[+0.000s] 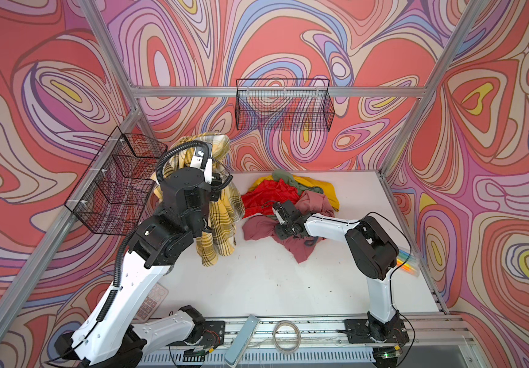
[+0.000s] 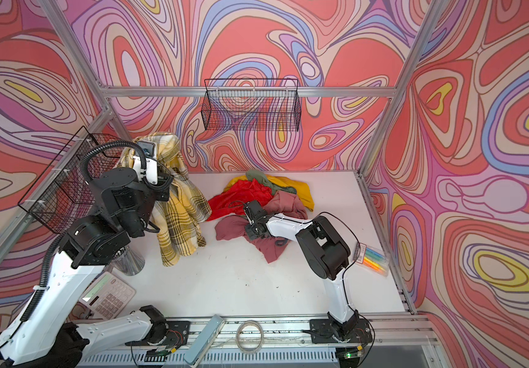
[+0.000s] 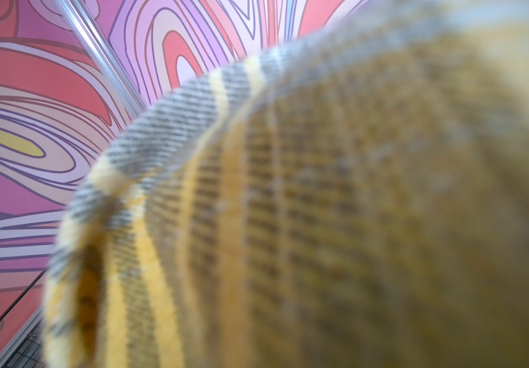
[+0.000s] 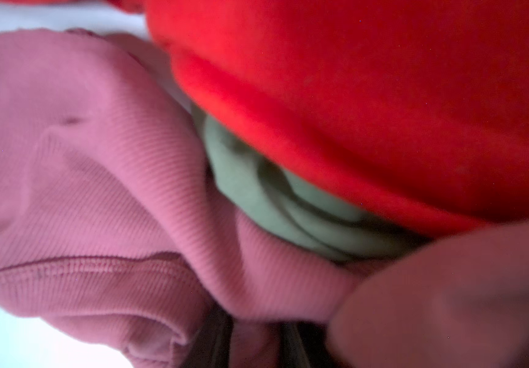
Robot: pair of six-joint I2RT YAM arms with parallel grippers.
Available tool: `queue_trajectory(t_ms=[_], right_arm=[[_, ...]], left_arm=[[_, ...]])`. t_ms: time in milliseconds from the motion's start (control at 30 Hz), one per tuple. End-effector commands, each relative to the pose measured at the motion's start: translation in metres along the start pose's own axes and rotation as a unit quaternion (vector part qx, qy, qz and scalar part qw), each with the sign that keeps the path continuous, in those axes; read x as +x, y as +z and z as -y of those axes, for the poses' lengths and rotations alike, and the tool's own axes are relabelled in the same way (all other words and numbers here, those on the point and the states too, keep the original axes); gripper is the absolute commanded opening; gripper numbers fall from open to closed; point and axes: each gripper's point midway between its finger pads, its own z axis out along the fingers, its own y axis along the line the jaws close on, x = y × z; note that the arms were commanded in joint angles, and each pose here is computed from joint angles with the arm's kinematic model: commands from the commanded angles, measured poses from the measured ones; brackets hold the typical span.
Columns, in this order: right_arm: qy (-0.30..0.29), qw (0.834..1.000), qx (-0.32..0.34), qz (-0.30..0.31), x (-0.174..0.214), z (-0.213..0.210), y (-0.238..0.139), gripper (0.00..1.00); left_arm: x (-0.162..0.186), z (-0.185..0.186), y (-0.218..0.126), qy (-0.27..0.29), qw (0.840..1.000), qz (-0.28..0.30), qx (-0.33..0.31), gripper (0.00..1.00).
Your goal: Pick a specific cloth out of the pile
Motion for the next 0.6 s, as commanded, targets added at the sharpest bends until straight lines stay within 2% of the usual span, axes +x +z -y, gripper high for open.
queue_trajectory(t_ms=[0, 167, 333, 467, 567], right_arm=[[0.053, 0.997, 0.039, -0.032, 0.017, 0.042, 0.023, 0.29], [0.080, 0.994, 0.067, -0.033, 0.017, 0.078, 0.027, 0.29], [0.105, 0.991, 0.078, -0.031, 0.017, 0.108, 0.030, 0.30], [0.098, 0.993, 0.062, -0.029, 0.013, 0.104, 0.027, 0.32], [0.110, 0.992, 0.053, -0.014, 0.008, 0.101, 0.017, 0.38]], left_arm=[[-0.004, -0.015, 0.001, -0.011, 0.999, 0.007, -0.036, 0.00], [0.008, -0.013, 0.014, 0.015, 0.998, -0.007, -0.062, 0.00], [0.014, -0.019, 0.022, 0.013, 0.997, -0.016, -0.070, 0.00], [0.030, -0.011, 0.032, 0.007, 0.998, -0.040, -0.045, 0.00], [0.058, 0.012, 0.041, -0.011, 0.997, -0.082, -0.007, 0.00]])
